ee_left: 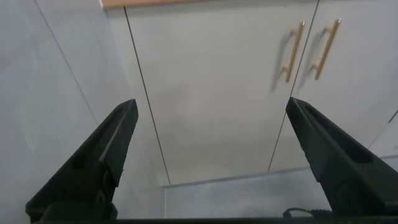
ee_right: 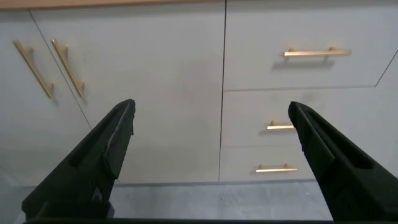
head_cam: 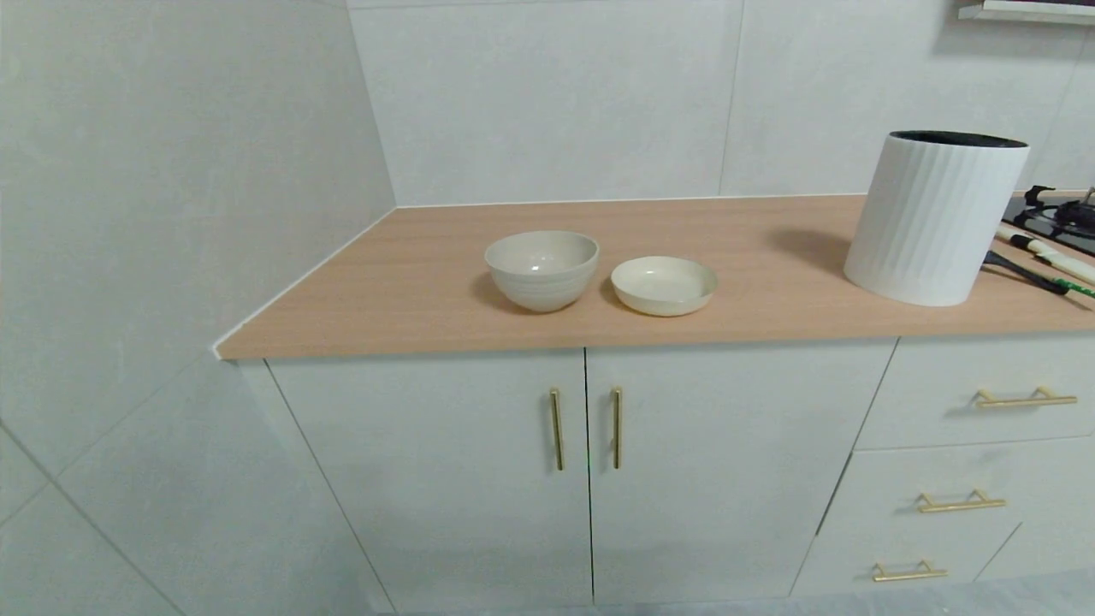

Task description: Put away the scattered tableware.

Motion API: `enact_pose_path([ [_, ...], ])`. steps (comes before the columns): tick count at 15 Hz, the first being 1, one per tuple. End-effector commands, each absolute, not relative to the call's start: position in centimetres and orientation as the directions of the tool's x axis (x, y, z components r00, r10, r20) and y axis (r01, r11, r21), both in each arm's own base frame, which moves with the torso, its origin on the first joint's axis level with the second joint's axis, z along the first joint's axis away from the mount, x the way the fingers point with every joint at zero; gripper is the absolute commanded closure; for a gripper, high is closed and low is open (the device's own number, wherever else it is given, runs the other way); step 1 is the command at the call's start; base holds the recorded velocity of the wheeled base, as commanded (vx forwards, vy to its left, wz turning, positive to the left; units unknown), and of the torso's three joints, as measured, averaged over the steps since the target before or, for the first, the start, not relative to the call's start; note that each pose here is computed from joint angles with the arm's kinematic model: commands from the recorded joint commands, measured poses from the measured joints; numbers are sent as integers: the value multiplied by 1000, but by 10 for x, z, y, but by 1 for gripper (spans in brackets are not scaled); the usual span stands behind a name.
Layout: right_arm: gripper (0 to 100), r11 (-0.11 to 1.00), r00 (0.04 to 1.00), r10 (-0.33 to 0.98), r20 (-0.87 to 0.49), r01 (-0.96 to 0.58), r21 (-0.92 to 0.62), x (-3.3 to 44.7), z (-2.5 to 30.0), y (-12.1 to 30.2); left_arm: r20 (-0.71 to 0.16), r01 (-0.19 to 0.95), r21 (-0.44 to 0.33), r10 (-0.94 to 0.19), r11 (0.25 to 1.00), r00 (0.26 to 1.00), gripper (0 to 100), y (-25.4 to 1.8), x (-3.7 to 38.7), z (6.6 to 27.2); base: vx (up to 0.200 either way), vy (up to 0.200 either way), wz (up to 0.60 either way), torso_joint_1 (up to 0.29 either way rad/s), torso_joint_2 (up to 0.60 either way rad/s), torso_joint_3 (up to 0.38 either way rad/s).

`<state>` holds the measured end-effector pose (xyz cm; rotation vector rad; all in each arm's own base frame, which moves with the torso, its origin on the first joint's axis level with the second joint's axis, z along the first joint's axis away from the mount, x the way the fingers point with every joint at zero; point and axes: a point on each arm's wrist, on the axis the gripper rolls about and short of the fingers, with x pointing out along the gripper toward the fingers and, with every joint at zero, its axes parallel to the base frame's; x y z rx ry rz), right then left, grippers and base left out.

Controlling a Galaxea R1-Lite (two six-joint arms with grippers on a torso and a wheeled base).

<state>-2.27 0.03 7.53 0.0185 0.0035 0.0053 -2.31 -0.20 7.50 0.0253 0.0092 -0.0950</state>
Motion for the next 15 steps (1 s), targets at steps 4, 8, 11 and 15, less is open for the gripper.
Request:
enact_pose_path([
  [4, 0, 1000, 1000, 6, -3, -6, 18, -23, 75, 0, -11, 95, 25, -95, 995, 995, 0, -2, -23, 75, 0, 0, 0, -176, 470, 295],
  [8, 0, 1000, 1000, 6, -3, -6, 18, -23, 75, 0, -11, 94, 25, -93, 995, 996, 0, -2, -23, 75, 0, 0, 0, -140, 448, 315],
  [11, 0, 1000, 1000, 6, -3, -6, 18, -23, 75, 0, -11, 94, 25, -93, 995, 996, 0, -2, -23, 75, 0, 0, 0, -77, 305, 227],
  [15, 0, 1000, 1000, 6, -3, -6, 18, -23, 75, 0, -11, 94, 25, -93, 995, 996, 0, -2, -23, 75, 50, 0, 0, -11, 42, 25],
])
